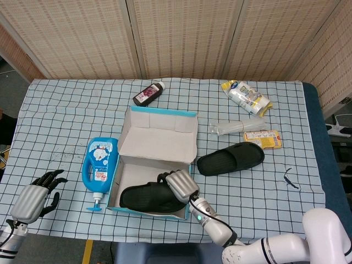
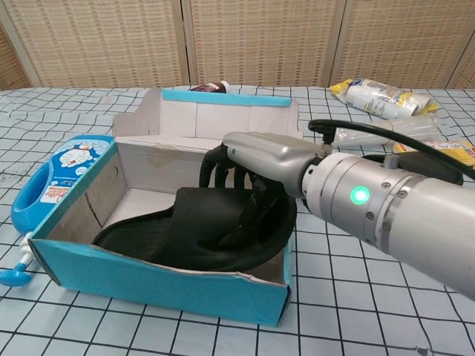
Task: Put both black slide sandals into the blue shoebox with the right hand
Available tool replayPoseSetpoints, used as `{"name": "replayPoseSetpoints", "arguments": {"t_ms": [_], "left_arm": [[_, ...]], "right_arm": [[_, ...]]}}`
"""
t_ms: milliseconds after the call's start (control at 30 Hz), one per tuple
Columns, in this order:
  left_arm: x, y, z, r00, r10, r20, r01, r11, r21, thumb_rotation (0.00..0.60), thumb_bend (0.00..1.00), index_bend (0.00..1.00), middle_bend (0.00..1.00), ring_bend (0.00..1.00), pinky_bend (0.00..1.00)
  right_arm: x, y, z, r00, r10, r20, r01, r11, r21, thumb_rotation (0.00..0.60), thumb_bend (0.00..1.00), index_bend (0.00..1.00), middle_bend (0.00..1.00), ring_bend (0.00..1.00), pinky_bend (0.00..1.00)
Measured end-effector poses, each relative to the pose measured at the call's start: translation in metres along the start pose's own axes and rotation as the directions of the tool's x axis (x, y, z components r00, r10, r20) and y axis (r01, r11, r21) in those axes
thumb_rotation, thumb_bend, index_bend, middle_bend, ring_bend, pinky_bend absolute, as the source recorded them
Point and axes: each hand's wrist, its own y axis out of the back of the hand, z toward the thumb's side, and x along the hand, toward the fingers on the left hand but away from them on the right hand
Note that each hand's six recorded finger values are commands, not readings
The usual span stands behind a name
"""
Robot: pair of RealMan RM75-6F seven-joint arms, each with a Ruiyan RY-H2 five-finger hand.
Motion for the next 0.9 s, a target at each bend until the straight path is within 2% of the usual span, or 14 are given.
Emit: {"name": "replayPoseSetpoints", "arguments": {"t_ms": [267, 433, 533, 700, 800, 900], "left_arm": [[0.0, 0.0, 0.0, 1.0, -0.001, -0.001, 0.001, 1.0, 0.0, 0.6, 0.62, 0.29, 0.13, 0.15, 0.36], [0.001, -0.001, -0.002, 1.0, -0.005, -0.005, 0.005, 1.0, -0.005, 0.6, 0.62, 0.29, 0.13, 0.15, 0.36], [0.001, -0.001, -0.002, 1.0, -0.004, -0.003, 0.004, 1.0, -0.008, 0.6, 0.62, 0.29, 0.13, 0.15, 0.36], [0.001, -0.002, -0.002, 1.0, -0.011, -0.002, 0.011, 1.0, -0.007, 0.6, 0.62, 0.29, 0.13, 0.15, 0.36], [0.001, -0.002, -0.001, 1.0, -0.012, 0.001, 0.012, 1.0, -0.002, 0.6, 0.62, 0.29, 0.13, 0.15, 0.36], [0.001, -0.004, -0.001, 1.0, -0.017, 0.0, 0.017, 1.0, 0.0, 0.6, 0.62, 0.29, 0.13, 0.15, 0.36]], "right_arm": [[-0.008, -0.011, -0.003, 1.0, 0.008, -0.019, -0.009, 1.0, -0.023, 0.6, 0.02, 0.59, 0.61, 0.46, 0.7], [-0.023, -0.023, -0.017, 1.0, -0.003, -0.011, 0.003, 0.999, -0.047, 0.6, 0.02, 0.59, 0.61, 0.46, 0.7], [-0.029, -0.033, -0.024, 1.0, 0.012, -0.015, -0.013, 0.998, -0.061, 0.6, 0.02, 0.54, 0.6, 0.41, 0.69], [-0.027, -0.038, -0.023, 0.997, 0.06, -0.041, -0.063, 0.996, -0.069, 0.6, 0.02, 0.35, 0.37, 0.17, 0.49], [-0.026, -0.032, -0.021, 0.997, 0.048, -0.06, -0.053, 0.995, -0.088, 0.6, 0.02, 0.25, 0.25, 0.06, 0.35], [-0.023, -0.024, -0.017, 0.996, 0.026, -0.089, -0.035, 0.994, -0.105, 0.6, 0.02, 0.19, 0.17, 0.01, 0.27]]}}
